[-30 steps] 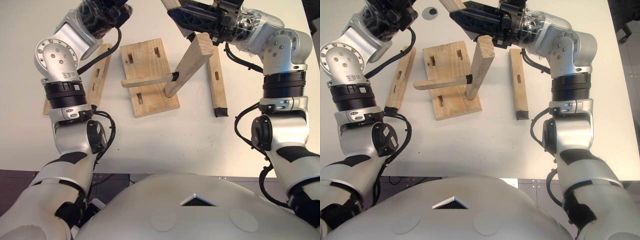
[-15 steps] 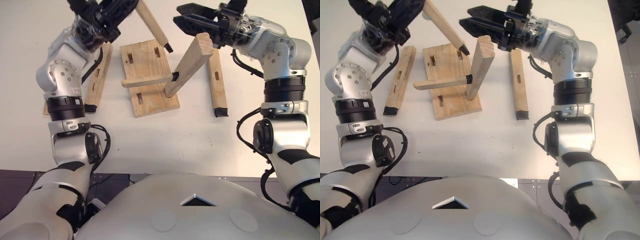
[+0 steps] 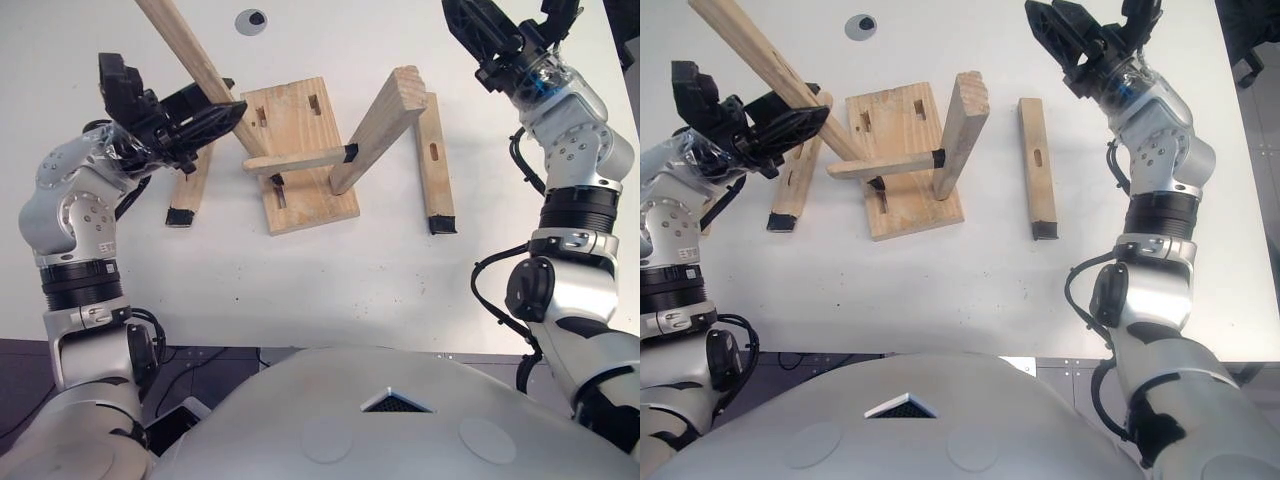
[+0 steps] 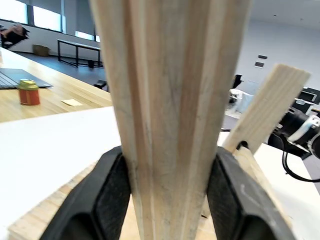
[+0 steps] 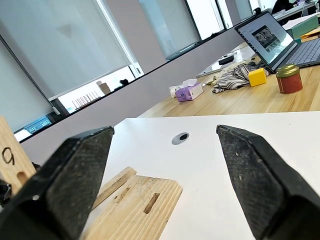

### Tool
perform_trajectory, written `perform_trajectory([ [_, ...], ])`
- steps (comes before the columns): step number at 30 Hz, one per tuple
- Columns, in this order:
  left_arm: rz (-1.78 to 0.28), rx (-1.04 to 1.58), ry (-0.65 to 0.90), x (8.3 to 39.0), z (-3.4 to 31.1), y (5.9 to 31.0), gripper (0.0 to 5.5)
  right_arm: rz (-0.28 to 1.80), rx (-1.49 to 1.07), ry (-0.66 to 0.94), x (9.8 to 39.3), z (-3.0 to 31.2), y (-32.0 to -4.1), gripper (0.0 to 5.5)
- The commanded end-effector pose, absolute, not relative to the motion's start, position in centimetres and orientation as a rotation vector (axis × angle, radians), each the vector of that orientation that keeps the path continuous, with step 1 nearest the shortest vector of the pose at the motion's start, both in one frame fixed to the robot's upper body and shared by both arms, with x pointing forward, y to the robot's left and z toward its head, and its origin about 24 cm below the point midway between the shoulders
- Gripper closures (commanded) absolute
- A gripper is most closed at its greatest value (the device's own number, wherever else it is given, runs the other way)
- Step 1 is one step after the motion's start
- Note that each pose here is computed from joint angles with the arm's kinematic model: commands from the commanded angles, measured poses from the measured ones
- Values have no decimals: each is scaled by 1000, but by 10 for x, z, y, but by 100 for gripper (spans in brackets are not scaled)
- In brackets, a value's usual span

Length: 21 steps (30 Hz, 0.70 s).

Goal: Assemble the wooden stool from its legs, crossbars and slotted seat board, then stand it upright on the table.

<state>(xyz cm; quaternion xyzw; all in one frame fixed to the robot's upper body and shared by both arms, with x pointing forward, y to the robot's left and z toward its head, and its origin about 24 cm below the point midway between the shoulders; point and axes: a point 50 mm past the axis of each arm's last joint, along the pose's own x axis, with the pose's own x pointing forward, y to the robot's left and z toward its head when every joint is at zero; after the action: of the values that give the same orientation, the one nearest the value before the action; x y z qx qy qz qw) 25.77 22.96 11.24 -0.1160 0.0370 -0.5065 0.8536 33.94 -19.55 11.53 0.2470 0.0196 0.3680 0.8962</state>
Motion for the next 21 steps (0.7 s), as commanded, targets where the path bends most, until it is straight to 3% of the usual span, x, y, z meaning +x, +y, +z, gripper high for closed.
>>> perform_trajectory([
  [1, -1073, -220, 121, 251, 108, 231, 349, 750, 533, 60, 339, 107, -194, 174],
  [9, -1113, -38, 239, 232, 106, 257, 349, 703, 491, 84, 334, 92, -195, 174],
  [21, -1172, 93, 282, 224, 113, 267, 349, 653, 446, 101, 331, 80, -197, 174],
])
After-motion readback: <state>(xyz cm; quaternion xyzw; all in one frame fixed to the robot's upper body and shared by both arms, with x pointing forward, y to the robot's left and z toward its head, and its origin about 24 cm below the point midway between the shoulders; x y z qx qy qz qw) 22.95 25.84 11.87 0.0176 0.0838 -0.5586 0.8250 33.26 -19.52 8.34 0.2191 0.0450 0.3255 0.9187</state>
